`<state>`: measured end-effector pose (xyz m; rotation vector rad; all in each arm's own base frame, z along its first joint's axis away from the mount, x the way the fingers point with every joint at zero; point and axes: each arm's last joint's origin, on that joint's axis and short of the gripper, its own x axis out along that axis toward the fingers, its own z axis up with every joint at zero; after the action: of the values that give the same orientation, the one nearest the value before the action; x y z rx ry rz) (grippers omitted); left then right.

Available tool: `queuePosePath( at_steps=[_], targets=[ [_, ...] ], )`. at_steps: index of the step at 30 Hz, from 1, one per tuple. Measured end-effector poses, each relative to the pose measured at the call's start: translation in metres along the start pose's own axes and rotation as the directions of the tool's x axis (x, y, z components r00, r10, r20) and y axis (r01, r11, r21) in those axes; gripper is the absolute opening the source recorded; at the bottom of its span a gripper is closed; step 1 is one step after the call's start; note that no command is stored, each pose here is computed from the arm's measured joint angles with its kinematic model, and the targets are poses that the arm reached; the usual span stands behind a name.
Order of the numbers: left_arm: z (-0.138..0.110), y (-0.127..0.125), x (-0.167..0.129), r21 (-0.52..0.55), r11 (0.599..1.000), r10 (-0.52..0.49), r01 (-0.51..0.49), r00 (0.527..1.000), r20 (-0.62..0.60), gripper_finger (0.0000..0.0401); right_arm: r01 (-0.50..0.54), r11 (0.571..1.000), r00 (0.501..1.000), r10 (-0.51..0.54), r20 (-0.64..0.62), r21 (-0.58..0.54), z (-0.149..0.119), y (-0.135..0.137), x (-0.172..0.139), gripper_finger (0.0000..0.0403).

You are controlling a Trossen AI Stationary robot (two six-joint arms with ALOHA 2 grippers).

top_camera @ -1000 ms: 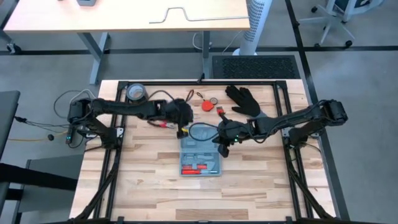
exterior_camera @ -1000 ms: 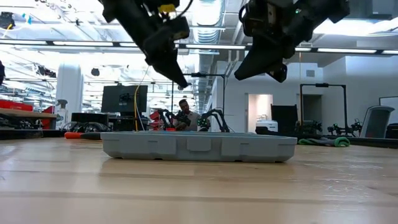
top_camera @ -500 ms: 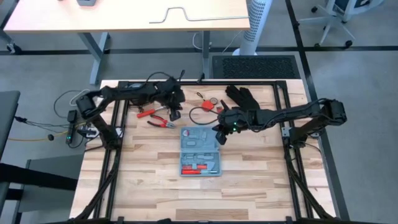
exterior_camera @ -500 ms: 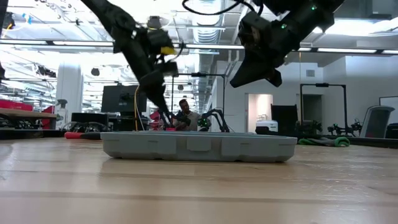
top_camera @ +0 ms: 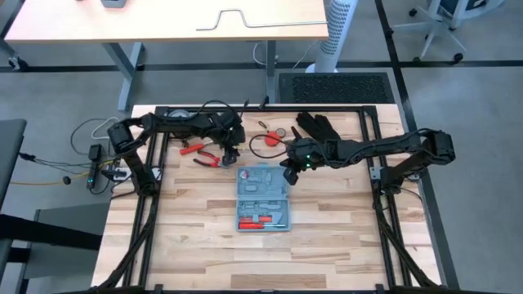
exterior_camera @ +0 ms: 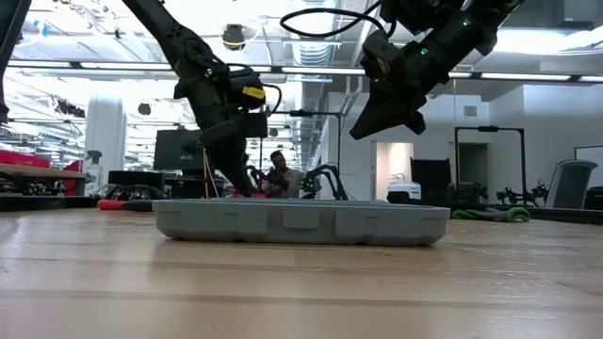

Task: Prefit tool cases
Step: Put the transparent screwdriver into the gray prefit tool case

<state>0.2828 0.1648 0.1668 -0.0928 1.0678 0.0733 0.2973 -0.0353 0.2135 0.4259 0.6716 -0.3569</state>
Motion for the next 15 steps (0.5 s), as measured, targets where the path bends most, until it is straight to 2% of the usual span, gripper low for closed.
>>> queuePosePath(
  at_steps=[3,7,12,15],
  targets=[
    [0.001,-0.004,0.002,0.036,0.999,0.041,-0.040,0.999,-0.023,0.0185,0.001,1.000,1.000,-0.001,0.001,-0.008,0.000,0.000,0.000,0.0012],
    [-0.001,-0.010,0.017,0.057,0.998,0.013,-0.009,0.997,-0.072,0.0188,0.004,1.000,1.000,-0.004,0.001,-0.007,0.001,-0.002,0.000,0.0012],
    [-0.004,-0.019,0.040,0.067,0.998,-0.013,0.022,0.991,-0.133,0.0176,0.009,1.000,1.000,-0.009,0.004,-0.002,0.002,-0.003,0.000,0.0012],
    [-0.005,-0.023,0.046,0.050,0.999,0.029,-0.021,0.985,-0.168,0.0153,0.009,1.000,1.000,-0.009,0.004,0.000,0.002,-0.003,0.000,0.0012]
  ],
)
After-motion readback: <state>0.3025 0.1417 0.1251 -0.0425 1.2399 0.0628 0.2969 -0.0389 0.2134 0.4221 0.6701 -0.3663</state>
